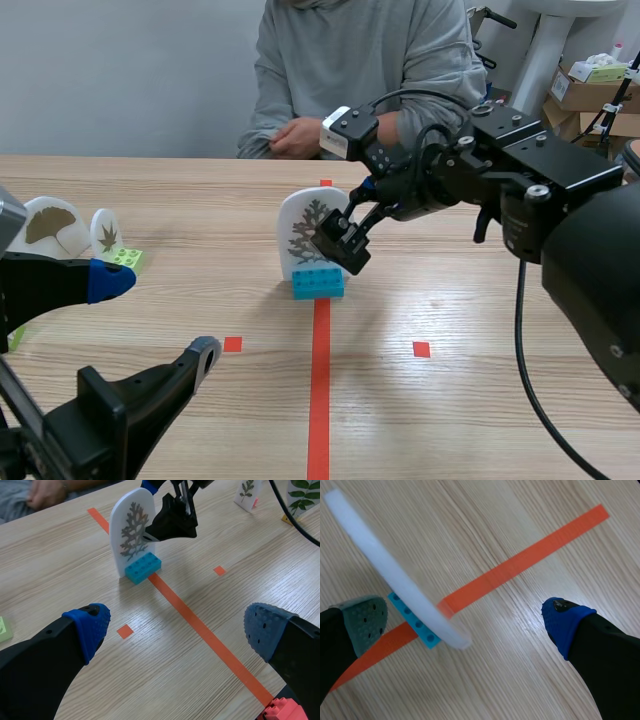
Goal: Do the leaf sorting experiment
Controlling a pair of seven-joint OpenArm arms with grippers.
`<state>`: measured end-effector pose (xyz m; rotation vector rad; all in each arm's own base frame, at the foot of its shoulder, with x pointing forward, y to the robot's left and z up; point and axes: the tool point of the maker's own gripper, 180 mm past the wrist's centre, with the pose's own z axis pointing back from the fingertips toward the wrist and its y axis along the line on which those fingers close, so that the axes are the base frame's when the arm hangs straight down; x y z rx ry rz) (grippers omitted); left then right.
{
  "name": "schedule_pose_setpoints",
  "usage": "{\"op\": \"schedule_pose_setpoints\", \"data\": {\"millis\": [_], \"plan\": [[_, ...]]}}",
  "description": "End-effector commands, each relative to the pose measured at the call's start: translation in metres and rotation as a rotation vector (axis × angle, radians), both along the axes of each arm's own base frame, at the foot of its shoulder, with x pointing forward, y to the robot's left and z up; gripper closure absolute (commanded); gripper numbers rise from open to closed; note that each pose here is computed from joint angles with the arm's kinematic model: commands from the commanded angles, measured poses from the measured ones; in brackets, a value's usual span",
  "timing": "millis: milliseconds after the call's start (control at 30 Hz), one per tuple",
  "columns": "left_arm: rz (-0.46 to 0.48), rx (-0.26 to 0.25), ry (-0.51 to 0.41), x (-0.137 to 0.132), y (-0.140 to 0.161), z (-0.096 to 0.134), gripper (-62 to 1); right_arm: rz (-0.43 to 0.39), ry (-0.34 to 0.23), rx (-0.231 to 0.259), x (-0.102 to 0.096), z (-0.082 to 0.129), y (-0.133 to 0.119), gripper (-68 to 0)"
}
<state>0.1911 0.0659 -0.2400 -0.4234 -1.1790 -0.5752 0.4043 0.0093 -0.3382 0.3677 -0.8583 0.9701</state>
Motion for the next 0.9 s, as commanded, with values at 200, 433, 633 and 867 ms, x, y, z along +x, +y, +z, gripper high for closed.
{"op": "schedule_pose_setpoints", "data": {"millis": [200, 433, 633, 867], "plan": [[0.0, -0.029, -0.029, 0.002, -0.004, 0.011, -57.2, 0.041, -0.031, 0.038, 0.002, 0.013, 0.023, -64.2], [0.0, -0.029, -0.029, 0.002, -0.004, 0.011, -57.2, 0.038, -0.038, 0.042, 0.003, 0.014, 0.02, -47.3], [0.0, -0.029, -0.029, 0.002, -0.004, 0.011, -57.2, 0.038, -0.035, 0.041, 0.003, 0.013, 0.019, -38.8], [0.0, -0.029, -0.029, 0.002, -0.004, 0.011, -57.2, 0.037, -0.028, 0.029, 0.002, 0.011, 0.018, -32.5]]}}
